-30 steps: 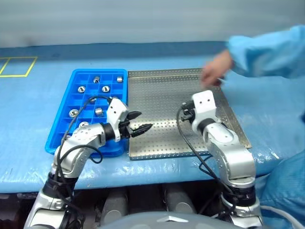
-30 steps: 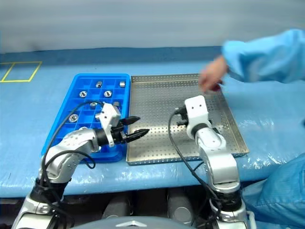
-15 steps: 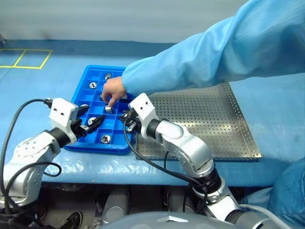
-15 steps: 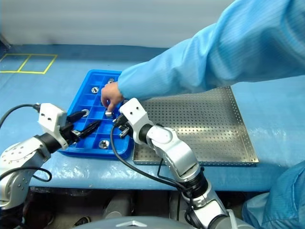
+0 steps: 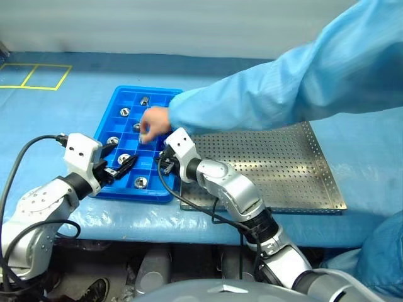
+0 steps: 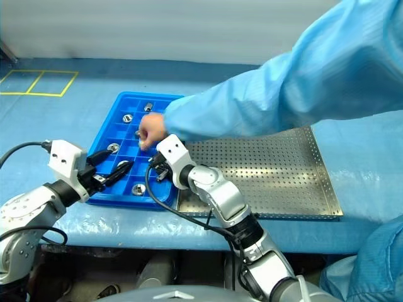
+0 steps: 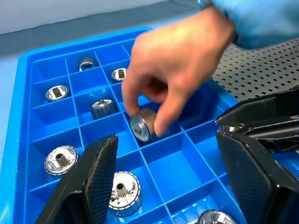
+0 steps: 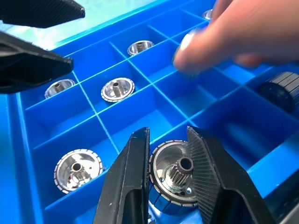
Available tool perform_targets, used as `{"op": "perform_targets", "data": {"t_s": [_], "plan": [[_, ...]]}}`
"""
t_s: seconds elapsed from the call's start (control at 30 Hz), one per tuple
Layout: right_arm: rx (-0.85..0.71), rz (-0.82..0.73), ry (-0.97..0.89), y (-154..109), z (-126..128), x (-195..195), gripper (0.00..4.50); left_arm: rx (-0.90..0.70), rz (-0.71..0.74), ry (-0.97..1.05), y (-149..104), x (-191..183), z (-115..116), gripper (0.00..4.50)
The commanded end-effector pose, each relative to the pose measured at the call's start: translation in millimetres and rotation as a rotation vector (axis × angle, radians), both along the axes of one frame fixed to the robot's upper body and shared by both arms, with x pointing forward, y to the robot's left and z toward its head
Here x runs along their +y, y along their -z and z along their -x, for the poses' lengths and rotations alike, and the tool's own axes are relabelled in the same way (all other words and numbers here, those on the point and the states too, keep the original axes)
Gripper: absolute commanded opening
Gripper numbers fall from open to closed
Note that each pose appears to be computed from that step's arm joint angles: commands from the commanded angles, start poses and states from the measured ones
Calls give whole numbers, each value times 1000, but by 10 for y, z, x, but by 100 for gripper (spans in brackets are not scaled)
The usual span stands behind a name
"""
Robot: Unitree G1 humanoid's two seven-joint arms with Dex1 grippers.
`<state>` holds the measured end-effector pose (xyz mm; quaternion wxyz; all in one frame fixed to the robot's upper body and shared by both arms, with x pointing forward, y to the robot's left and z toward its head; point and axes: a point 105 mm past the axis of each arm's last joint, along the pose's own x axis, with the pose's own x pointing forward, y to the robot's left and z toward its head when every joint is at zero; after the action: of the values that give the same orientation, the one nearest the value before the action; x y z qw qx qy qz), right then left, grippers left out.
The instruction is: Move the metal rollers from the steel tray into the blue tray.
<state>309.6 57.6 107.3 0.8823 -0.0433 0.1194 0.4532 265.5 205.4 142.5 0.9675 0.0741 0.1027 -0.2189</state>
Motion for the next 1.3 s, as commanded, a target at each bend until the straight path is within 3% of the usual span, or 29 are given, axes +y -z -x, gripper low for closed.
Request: {"op": "perform_targets", "data": {"t_s": [0.03,0.07,0.37,0.5,0.7,0.87,0.97,1.3], "plan": [[-75,-44,21,-189,-51,-13,222,-40,-8,34,-101,-87,-19,369],[-89,-53,25,-211,-51,-17,250,-40,-7,37,-99,-97,-26,369],[-119,-72,105,-289,-87,-222,250,-27,30,111,-56,-302,-108,369],[-146,-56,170,-327,-71,-468,250,-11,71,195,-5,-551,-144,369],[-174,28,407,-308,-117,-1039,250,5,132,301,52,-894,-228,369],[-159,163,653,-152,-125,-1711,250,18,205,477,40,-1385,-267,369],[-131,198,714,-77,-76,-1907,250,37,207,570,61,-1590,-247,369],[4,153,797,209,-52,-2077,250,68,154,650,191,-1756,-280,369]]}}
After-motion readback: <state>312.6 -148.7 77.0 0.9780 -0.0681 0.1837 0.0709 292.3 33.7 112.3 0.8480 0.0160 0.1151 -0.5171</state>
